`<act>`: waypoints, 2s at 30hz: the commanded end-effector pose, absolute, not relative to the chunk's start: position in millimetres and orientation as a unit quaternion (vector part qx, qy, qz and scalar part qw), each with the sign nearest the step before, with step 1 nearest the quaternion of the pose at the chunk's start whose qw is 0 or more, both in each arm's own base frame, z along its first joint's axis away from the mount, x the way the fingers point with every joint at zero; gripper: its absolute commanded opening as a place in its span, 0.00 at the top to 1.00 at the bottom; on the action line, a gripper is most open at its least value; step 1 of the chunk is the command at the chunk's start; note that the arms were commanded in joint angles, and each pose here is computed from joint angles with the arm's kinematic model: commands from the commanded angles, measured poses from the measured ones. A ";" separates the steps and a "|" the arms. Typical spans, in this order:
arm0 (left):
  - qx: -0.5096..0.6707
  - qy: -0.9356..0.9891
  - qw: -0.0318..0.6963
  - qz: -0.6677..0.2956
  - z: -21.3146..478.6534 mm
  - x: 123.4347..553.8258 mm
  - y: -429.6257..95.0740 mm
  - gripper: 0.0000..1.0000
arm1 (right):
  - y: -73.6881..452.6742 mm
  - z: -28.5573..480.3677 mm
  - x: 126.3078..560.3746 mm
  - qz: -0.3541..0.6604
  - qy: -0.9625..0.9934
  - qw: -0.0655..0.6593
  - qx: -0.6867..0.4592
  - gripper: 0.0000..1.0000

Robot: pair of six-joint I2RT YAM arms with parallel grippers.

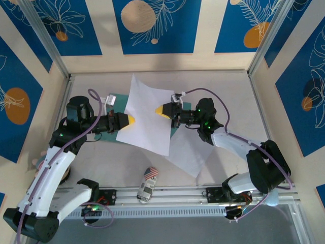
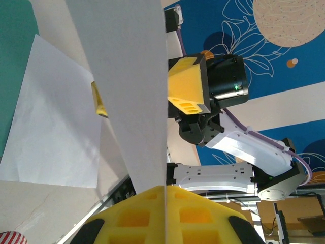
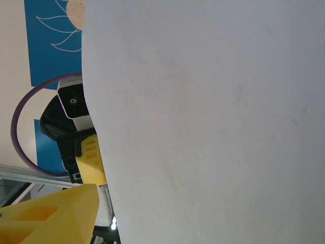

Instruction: Put the files into the folder

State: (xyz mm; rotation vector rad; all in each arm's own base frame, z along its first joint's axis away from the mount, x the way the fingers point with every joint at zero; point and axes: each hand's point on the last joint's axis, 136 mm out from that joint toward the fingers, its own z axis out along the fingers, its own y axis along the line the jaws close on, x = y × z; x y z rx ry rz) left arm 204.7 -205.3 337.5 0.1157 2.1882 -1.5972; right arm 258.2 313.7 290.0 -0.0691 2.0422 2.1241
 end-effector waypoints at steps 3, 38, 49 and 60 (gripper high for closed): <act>0.051 0.792 0.234 -0.562 337.1 201.5 -198.3 1.00 | 309.2 297.8 258.1 0.720 0.685 0.112 -0.029 0.34; 0.037 0.815 0.244 -0.524 326.3 201.7 -184.9 1.00 | 301.9 293.2 259.6 0.718 0.687 0.111 -0.026 0.37; 0.036 0.814 0.245 -0.525 325.8 202.7 -184.1 1.00 | 301.6 292.2 259.4 0.717 0.687 0.112 -0.027 0.43; 0.035 0.814 0.248 -0.524 326.9 202.3 -182.4 1.00 | 300.9 291.2 260.1 0.716 0.688 0.112 -0.027 0.45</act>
